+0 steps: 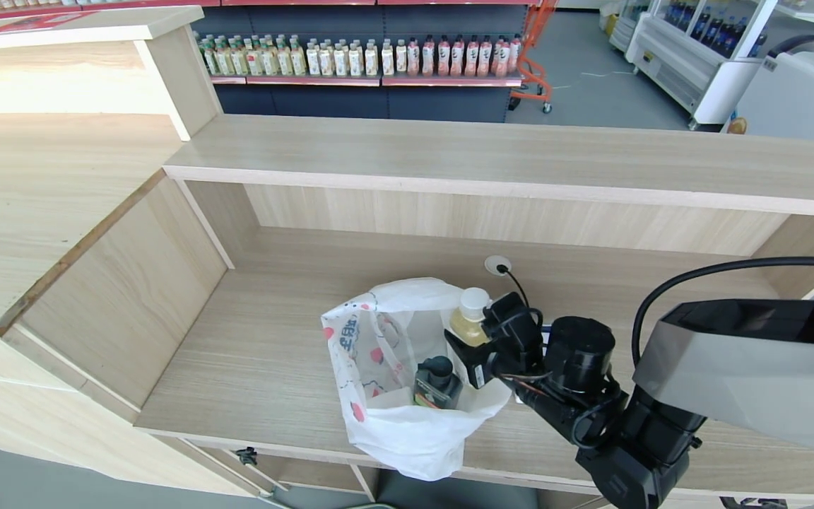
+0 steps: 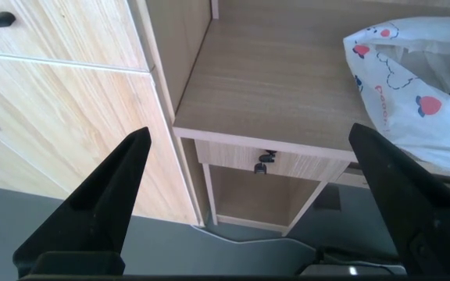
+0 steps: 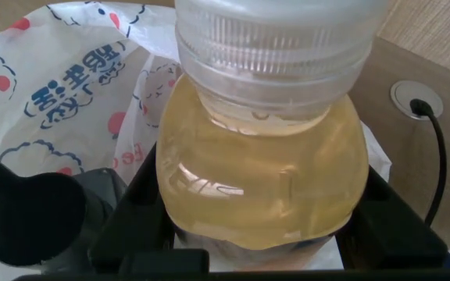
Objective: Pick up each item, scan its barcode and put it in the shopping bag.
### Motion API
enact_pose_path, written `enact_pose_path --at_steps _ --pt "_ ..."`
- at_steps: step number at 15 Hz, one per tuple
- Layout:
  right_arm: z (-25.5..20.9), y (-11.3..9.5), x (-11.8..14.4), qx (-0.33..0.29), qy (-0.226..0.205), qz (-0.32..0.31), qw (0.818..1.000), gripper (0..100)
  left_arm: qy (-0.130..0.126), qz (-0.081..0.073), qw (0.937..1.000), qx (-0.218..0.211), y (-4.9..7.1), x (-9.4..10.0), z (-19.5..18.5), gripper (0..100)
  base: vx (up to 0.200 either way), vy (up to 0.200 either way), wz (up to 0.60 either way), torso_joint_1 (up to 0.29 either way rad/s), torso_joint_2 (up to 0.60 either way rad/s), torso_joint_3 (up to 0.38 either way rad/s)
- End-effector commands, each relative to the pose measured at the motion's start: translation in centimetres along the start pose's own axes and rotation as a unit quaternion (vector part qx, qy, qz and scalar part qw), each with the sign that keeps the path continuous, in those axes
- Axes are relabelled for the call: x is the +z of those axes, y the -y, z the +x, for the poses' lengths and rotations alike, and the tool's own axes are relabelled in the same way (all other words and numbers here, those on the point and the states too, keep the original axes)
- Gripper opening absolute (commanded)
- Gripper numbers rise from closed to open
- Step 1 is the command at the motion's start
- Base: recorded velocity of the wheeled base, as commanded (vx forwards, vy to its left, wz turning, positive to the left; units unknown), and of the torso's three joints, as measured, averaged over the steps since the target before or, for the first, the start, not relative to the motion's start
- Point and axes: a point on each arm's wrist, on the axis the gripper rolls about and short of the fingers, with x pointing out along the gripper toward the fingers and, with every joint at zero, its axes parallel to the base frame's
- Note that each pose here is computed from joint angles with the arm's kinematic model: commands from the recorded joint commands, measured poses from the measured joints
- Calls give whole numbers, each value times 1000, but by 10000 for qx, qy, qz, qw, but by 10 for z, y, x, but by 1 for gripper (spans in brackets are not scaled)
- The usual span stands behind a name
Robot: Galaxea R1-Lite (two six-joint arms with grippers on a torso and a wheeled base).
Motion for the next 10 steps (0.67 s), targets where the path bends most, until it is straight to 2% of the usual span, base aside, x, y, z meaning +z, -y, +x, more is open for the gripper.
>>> enact_pose_path --at_steps 1,10 --pt "-1 -1 -3 21 -57 2 10000 0 3 -2 10000 1 0 0 0 100 0 0 0 0 0 0" --pt "6 4 -2 -67 40 115 9999 0 3 -2 10000 1 0 0 0 100 0 0 0 0 0 0"
